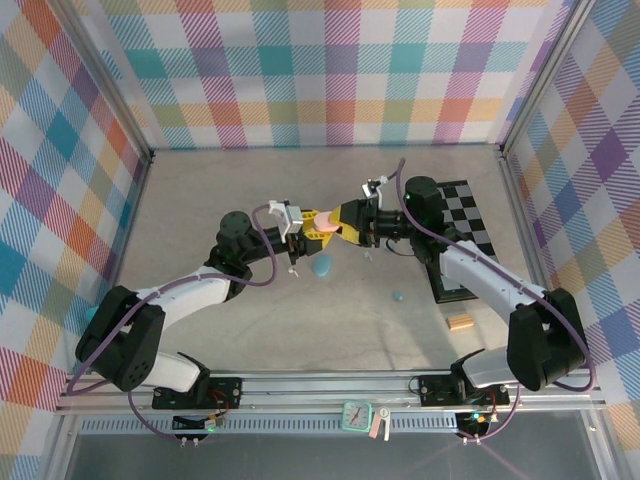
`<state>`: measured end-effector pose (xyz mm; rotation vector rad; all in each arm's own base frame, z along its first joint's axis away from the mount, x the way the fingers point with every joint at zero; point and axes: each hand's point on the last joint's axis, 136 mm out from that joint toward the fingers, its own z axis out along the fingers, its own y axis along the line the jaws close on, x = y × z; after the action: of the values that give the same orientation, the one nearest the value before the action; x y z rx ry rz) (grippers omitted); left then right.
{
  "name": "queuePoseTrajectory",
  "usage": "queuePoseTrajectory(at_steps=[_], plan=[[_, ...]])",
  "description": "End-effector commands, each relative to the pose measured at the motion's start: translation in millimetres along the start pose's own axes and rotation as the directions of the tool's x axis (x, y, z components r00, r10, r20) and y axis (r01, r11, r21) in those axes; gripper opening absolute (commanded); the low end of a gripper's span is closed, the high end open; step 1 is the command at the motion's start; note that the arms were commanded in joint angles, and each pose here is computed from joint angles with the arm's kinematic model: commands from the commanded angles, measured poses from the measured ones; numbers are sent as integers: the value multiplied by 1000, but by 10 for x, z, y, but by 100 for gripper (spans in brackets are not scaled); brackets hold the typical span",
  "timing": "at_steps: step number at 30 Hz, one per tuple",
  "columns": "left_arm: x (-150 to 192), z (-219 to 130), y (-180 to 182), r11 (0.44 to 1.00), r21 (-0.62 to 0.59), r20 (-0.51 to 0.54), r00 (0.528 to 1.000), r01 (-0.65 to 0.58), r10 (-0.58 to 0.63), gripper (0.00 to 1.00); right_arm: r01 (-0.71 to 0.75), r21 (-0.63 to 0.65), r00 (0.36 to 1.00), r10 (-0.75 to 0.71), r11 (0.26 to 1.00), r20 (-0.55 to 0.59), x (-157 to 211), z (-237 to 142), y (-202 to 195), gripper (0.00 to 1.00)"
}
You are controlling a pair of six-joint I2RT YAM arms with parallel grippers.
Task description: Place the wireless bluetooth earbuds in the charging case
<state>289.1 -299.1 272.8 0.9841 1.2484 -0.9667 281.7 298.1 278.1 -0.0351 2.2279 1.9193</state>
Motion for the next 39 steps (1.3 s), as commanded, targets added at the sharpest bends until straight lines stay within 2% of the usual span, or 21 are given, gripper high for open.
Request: queuePoseTrajectory(at_steps=[1,8,15,19,26,30,35,39], plan=[[-284,61,-29,997,22,78,994,-76,74,27,21,-64,999,-23,998,-22,39,0,178,51],[-272,48,-57,997,29,69,995,-68,66,27,-25,-96,1000,23,995,-17,-2,43,137,43],[-255,30,-71,998,27,65,996,-62,61,29,5,-57,1000,-4,998,21,-32,18,68,25],[-234,20,-83,998,30,56,997,-53,51,42,44,-12,998,-44,999,36,-43,6,13,20],[-38,-52,-93,1000,-2,-5,1000,-22,22,73,94,150,990,-108,984,89,-149,-76,-333,18],[154,-171,-52,996,-84,-68,998,-19,13,99,86,262,987,-118,961,111,-311,-125,-683,17],[392,-331,-43,988,-155,-168,986,-26,0,100,89,370,981,-145,925,127,-641,-95,-1158,16],[525,-426,27,973,-228,-216,976,-23,-27,100,87,408,980,-152,909,128,-977,40,-1486,18]])
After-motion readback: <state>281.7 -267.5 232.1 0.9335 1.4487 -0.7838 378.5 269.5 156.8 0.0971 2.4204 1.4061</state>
